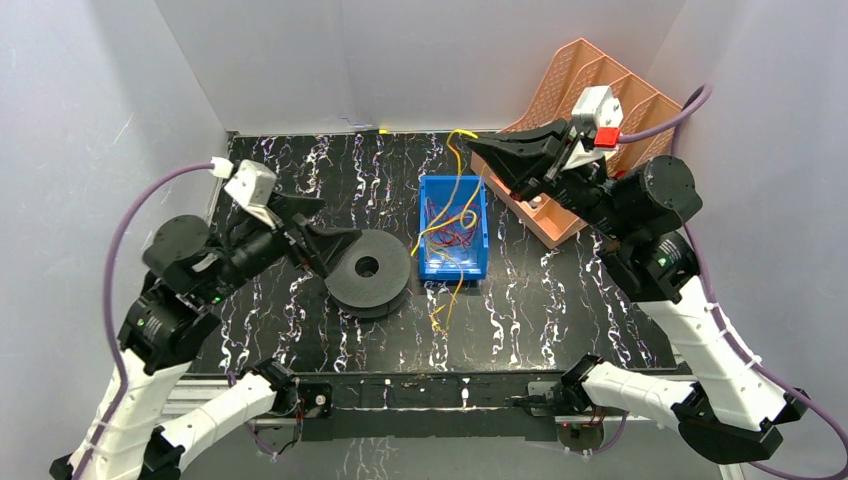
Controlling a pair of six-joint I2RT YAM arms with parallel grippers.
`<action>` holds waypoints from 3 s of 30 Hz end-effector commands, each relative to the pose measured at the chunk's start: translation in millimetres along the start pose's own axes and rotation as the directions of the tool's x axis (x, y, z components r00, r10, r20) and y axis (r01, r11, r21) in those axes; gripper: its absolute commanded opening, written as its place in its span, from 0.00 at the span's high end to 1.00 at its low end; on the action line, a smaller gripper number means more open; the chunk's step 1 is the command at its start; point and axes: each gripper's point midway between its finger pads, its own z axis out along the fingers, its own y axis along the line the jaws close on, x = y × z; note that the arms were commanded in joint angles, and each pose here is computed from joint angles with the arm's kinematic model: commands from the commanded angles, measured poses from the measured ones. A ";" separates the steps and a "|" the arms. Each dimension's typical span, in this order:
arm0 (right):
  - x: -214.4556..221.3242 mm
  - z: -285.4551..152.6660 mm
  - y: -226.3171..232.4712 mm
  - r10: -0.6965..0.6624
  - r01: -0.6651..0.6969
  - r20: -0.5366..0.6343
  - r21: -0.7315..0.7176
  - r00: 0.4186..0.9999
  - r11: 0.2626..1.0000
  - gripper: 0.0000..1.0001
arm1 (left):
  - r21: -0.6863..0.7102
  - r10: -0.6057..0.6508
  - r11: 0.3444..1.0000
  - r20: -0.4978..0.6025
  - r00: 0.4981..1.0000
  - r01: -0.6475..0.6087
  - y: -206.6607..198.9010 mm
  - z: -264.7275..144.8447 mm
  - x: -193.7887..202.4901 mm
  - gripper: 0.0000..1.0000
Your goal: Wrap the cables
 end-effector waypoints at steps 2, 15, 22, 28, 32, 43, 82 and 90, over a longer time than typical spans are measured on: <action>-15.1 -17.0 39.2 0.134 -0.135 -0.013 -0.161 0.991 0.978 1.00 | 0.209 -0.019 0.978 -0.015 1.000 0.022 -43.0 -14.3 -15.4 0.02; 0.4 -52.8 101.7 0.230 -0.287 -0.179 -0.444 0.957 0.849 1.00 | 0.577 -0.005 0.814 -0.114 0.993 0.071 -97.7 4.9 0.2 0.02; -6.1 -65.6 125.7 0.286 -0.351 -0.203 -0.569 0.936 0.744 1.00 | 0.728 0.001 0.679 -0.130 0.991 0.095 -116.3 12.5 10.5 0.02; -14.7 -67.7 136.6 0.319 -0.367 -0.197 -0.649 0.927 0.666 1.00 | 0.834 0.013 0.538 -0.154 0.988 0.123 -129.5 8.1 18.2 0.02; -24.2 -63.9 138.2 0.339 -0.357 -0.168 -0.683 0.926 0.637 1.00 | 0.877 0.012 0.465 -0.141 0.990 0.119 -134.4 3.0 21.8 0.02; -29.1 -36.0 129.6 0.382 -0.345 -0.111 -0.700 0.917 0.625 1.00 | 0.924 0.017 0.366 -0.125 0.992 0.111 -145.4 -8.0 23.9 0.08; 104.0 -98.8 94.4 0.285 -0.378 -0.360 -0.221 0.888 0.899 0.43 | 0.646 0.235 0.758 -0.142 0.961 -0.090 -98.1 31.4 15.8 1.00; 123.6 -88.3 82.6 0.273 -0.357 -0.381 -0.172 0.884 0.918 0.27 | 0.470 0.289 0.868 -0.214 0.933 -0.161 -60.8 51.8 20.3 1.00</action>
